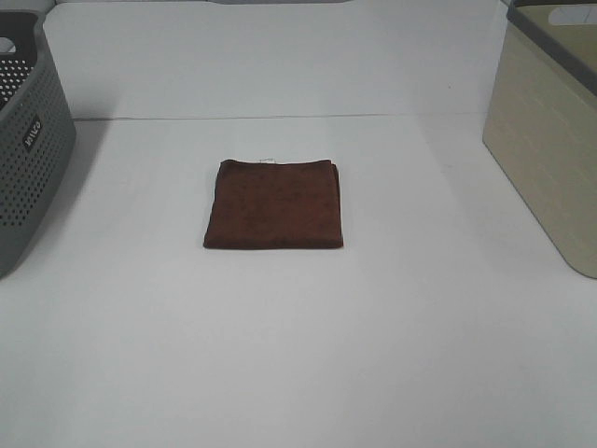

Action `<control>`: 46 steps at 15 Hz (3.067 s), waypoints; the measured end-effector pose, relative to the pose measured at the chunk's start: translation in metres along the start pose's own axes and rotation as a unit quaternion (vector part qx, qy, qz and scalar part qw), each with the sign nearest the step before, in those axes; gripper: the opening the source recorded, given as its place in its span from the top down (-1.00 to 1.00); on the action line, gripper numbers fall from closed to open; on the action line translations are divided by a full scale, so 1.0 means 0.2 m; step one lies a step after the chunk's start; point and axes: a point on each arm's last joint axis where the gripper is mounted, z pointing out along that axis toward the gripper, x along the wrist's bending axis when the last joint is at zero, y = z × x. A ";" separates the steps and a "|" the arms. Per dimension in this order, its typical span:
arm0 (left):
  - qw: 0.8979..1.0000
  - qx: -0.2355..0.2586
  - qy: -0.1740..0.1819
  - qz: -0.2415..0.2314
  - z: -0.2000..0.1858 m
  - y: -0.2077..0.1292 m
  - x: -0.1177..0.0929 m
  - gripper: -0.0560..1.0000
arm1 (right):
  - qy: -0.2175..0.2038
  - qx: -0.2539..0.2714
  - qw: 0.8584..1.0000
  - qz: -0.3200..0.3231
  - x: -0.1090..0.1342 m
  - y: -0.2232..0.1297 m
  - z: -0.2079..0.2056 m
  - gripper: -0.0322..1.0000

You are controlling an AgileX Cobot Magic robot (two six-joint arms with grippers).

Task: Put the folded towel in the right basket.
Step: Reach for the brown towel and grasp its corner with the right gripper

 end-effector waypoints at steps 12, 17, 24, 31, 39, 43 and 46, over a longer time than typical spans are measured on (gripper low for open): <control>1.000 0.000 0.000 0.000 0.00 0.00 0.00 -0.77 | -0.001 0.006 1.000 0.001 -0.01 0.05 0.02 -0.92; 1.000 0.000 0.000 0.000 0.00 0.00 0.00 -0.77 | 0.015 0.008 1.000 0.021 -0.04 0.40 0.11 -0.87; 1.000 0.000 0.000 0.000 0.00 0.00 0.00 -0.77 | 0.149 0.118 0.980 0.050 -0.04 0.95 0.62 -0.84; 1.000 0.000 0.000 0.000 0.00 0.00 0.00 -0.77 | 0.267 0.243 0.932 0.033 0.30 0.95 1.35 -0.84; 1.000 0.000 0.000 0.000 0.00 0.00 0.00 -0.77 | 0.271 0.368 0.888 0.049 0.52 0.60 2.11 -0.82; 1.000 0.000 0.000 0.000 0.00 0.00 0.00 -0.77 | 0.289 0.404 0.867 0.041 0.57 0.51 2.37 -0.82; 1.000 0.000 0.000 0.000 0.00 0.00 0.00 -0.77 | 0.296 0.433 0.850 0.059 0.56 0.45 2.47 -0.82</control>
